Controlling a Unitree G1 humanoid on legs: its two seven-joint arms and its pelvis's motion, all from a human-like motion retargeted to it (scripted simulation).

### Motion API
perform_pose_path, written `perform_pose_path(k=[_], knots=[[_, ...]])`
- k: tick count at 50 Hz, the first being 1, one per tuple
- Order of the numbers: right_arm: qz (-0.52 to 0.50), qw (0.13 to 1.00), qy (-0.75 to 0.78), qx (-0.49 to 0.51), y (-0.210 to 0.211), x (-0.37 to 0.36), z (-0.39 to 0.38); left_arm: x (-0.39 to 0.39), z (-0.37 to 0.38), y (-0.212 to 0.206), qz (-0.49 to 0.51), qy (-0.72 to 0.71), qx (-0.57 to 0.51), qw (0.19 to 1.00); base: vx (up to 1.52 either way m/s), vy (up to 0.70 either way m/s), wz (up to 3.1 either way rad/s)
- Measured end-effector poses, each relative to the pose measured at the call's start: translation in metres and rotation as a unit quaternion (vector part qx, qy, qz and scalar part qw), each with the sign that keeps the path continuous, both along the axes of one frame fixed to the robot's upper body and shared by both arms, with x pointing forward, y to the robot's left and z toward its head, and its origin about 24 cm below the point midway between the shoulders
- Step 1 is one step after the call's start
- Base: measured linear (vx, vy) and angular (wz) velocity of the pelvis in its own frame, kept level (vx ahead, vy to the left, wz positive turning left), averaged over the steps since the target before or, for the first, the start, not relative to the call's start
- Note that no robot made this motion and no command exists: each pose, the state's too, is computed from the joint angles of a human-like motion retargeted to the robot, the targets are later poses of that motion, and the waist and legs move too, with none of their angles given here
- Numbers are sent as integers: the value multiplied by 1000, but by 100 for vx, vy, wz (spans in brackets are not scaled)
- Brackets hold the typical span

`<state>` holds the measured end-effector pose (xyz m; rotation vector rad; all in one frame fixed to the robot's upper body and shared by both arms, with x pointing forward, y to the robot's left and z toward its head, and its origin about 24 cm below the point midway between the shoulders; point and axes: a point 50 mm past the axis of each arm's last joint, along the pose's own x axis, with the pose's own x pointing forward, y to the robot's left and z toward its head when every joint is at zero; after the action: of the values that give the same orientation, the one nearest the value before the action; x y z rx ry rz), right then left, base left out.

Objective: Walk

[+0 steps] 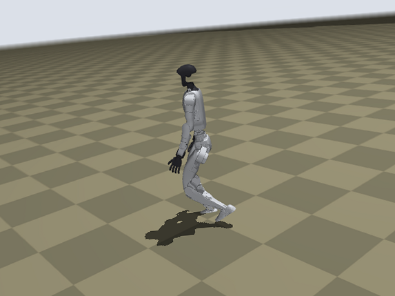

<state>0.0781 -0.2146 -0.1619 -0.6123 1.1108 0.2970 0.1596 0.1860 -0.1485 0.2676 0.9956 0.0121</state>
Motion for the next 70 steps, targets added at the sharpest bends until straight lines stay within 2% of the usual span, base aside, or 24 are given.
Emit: perform_pose_path(k=[13, 23, 33, 40, 52, 60, 70], knots=[[-2, 992, -119, -41, -9, 83, 26, -17, -5, -1, 47, 6, -11, 999, 26, -2, 135], [30, 979, -200, -8, 21, 140, 51, -64, -19, 13, 109, 75, -19, 991, 42, 9, 57], [34, 993, -104, 50, 40, 105, 27, -70, -18, 28, 139, 82, -31, 986, 51, 10, 77], [6, 997, -57, 50, 27, 84, 17, -26, -4, 37, 106, 34, -10, 994, 52, 3, 21], [-66, 997, 34, 36, 5, 32, 0, 26, 15, 18, 15, -41, -9, 999, 52, -7, 5], [-89, 994, 55, 33, 2, 11, -5, -14, -4, 9, 1, 26, -28, 999, 52, -12, 19], [-56, 998, -20, -13, -14, 46, 9, -39, -10, 20, -27, 62, -4, 998, 50, -9, 18]])
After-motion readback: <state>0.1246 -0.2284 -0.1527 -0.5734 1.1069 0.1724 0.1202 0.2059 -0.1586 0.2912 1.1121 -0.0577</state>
